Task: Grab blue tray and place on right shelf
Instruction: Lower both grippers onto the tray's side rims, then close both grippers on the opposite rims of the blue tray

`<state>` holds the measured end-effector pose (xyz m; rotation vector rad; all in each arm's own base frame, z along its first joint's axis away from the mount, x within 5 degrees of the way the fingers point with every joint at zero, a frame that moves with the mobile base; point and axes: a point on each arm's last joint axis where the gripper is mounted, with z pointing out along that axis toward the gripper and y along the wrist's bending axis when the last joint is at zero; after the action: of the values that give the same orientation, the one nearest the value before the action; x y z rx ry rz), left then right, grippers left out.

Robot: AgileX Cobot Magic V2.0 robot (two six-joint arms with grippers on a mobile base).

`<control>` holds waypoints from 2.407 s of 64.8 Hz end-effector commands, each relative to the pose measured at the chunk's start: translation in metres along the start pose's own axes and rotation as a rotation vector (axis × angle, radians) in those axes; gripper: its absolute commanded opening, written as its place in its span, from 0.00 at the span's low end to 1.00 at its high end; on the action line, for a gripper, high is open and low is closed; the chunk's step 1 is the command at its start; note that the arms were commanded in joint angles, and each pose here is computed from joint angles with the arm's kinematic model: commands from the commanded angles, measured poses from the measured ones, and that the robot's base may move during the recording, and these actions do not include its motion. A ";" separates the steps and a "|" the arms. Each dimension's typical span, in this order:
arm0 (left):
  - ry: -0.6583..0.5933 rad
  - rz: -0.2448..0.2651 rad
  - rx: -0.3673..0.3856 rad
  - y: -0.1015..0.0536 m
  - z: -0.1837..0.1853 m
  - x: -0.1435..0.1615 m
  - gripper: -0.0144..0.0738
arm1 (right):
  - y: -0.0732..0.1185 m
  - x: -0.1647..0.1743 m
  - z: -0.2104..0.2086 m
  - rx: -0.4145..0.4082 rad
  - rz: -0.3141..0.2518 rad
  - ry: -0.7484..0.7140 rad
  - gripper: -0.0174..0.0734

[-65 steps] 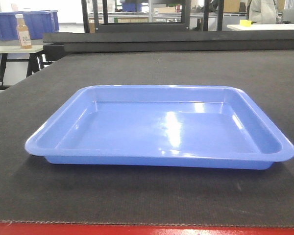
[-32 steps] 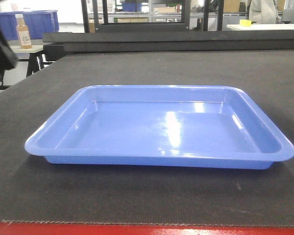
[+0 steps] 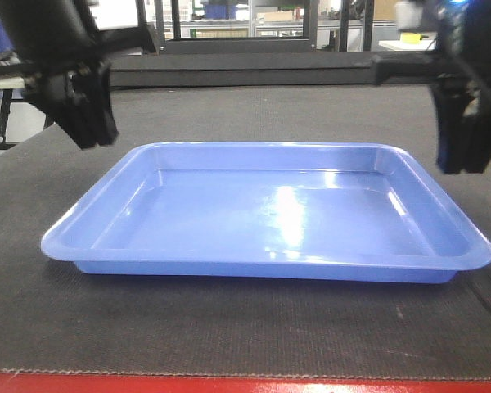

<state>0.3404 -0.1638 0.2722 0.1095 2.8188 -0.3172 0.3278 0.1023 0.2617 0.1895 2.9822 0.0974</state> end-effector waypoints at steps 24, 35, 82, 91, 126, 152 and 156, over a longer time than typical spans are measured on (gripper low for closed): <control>-0.037 0.014 0.000 -0.005 -0.008 -0.010 0.17 | 0.010 -0.025 -0.007 -0.019 -0.025 -0.044 0.28; -0.040 0.017 0.001 -0.006 -0.008 -0.010 0.48 | 0.011 -0.026 -0.006 -0.020 -0.024 -0.047 0.64; 0.047 0.042 -0.058 0.002 0.035 -0.012 0.54 | 0.015 -0.030 0.020 -0.027 0.035 0.006 0.81; 0.045 0.051 -0.062 0.002 0.035 -0.012 0.53 | 0.016 -0.030 0.026 -0.020 0.035 0.022 0.81; 0.050 0.031 -0.032 -0.001 0.035 -0.012 0.53 | 0.011 -0.033 0.031 -0.015 0.024 0.010 0.81; 0.050 0.031 -0.032 -0.001 0.035 -0.012 0.53 | 0.008 -0.027 0.041 -0.003 0.025 0.036 0.76; 0.050 0.031 -0.032 -0.001 0.035 -0.012 0.53 | 0.008 -0.027 0.040 -0.001 0.025 0.041 0.70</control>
<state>0.3620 -0.1713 0.2152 0.1611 2.9555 -0.2081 0.3636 0.1127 0.2062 0.2462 3.0697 0.0923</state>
